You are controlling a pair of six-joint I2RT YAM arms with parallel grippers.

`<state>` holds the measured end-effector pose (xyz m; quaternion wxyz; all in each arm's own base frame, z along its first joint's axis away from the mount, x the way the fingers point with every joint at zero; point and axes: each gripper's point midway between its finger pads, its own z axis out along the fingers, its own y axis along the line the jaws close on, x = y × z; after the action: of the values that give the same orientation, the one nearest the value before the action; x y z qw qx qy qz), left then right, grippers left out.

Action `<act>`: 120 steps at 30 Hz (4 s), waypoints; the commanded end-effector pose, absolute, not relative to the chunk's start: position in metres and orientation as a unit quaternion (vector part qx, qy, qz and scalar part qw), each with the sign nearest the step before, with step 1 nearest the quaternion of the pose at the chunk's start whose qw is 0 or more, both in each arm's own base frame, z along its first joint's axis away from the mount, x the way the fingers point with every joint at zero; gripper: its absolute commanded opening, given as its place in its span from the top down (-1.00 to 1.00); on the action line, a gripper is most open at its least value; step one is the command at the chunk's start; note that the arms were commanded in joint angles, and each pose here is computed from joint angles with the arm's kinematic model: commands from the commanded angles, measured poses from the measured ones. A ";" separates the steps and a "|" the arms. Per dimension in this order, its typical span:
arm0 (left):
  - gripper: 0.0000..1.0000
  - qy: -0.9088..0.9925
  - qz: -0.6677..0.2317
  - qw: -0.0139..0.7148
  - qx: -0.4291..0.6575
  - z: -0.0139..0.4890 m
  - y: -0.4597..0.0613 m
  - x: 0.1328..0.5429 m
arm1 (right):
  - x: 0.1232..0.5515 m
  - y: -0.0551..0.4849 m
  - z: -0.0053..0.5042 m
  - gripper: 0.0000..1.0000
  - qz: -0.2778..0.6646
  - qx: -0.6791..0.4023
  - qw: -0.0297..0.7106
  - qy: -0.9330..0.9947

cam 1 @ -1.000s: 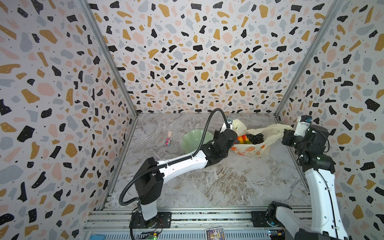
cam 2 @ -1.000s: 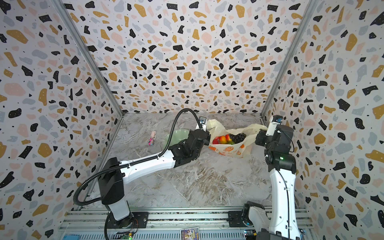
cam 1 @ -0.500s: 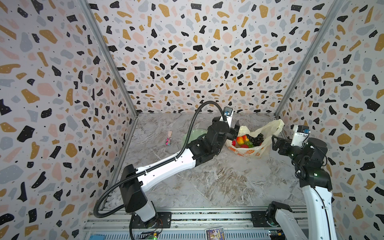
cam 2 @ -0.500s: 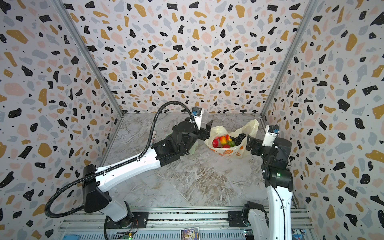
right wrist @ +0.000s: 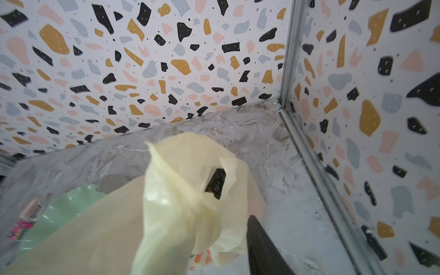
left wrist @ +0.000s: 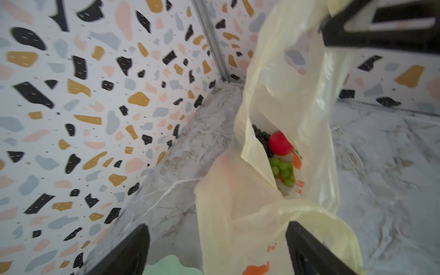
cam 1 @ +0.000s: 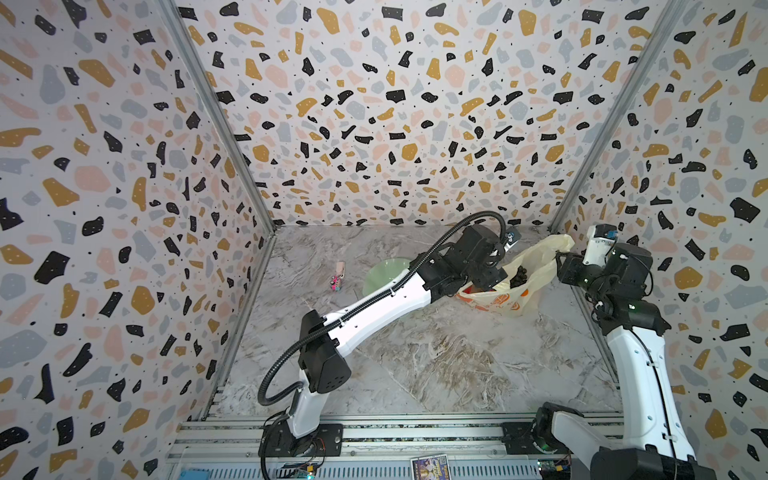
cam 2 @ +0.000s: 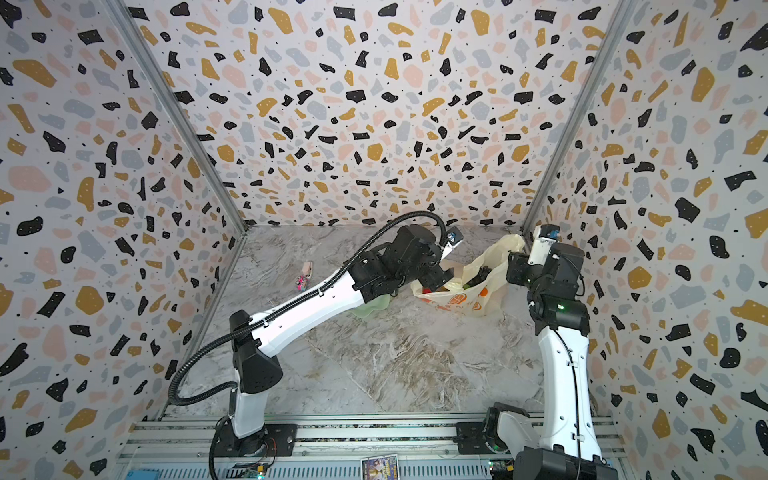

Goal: Take fruits out of the plastic bag
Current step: Adjust the plastic bag at the center of the board.

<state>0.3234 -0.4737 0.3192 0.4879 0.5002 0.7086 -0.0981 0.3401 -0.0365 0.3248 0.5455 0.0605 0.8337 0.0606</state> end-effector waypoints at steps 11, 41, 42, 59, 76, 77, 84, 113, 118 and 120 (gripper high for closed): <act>-0.98 0.664 -0.130 0.448 0.584 0.304 -0.490 0.302 | 0.302 -0.012 0.326 0.90 0.108 0.051 0.566 0.816; -0.62 0.680 -0.171 0.568 0.430 0.330 -0.396 0.306 | 0.212 0.041 0.226 1.00 0.201 0.108 0.445 0.866; -0.63 0.683 -0.167 0.554 0.447 0.330 -0.400 0.303 | 0.210 0.044 0.223 1.00 0.203 0.105 0.440 0.868; -0.84 0.610 0.030 0.352 0.710 0.210 -0.433 0.256 | 0.184 0.061 0.190 1.00 0.213 0.078 0.390 0.892; 0.70 0.669 0.135 0.340 0.647 0.207 -0.393 0.325 | 0.175 0.061 0.189 1.00 0.215 0.074 0.391 0.892; 0.95 0.674 0.134 0.347 0.638 0.209 -0.392 0.329 | 0.175 0.061 0.189 1.00 0.214 0.074 0.391 0.892; 1.00 0.718 0.099 0.560 0.402 0.302 -0.382 0.402 | 0.182 0.059 0.197 1.00 0.210 0.079 0.404 0.887; 1.00 0.734 -0.123 0.647 0.168 0.363 -0.398 0.478 | 0.264 0.047 0.294 1.00 0.178 0.085 0.524 0.828; 1.00 0.696 -0.135 0.692 0.138 0.424 -0.421 0.511 | 0.343 0.033 0.353 1.00 0.143 0.065 0.566 0.809; 1.00 0.668 -0.155 0.720 0.104 0.442 -0.410 0.516 | 0.373 0.017 0.371 1.00 0.133 0.070 0.579 0.802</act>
<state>0.5097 -0.4257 0.4232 0.7008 0.1265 0.6858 -0.1502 0.3370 0.0357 0.3270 0.5183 0.0853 0.8366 0.1553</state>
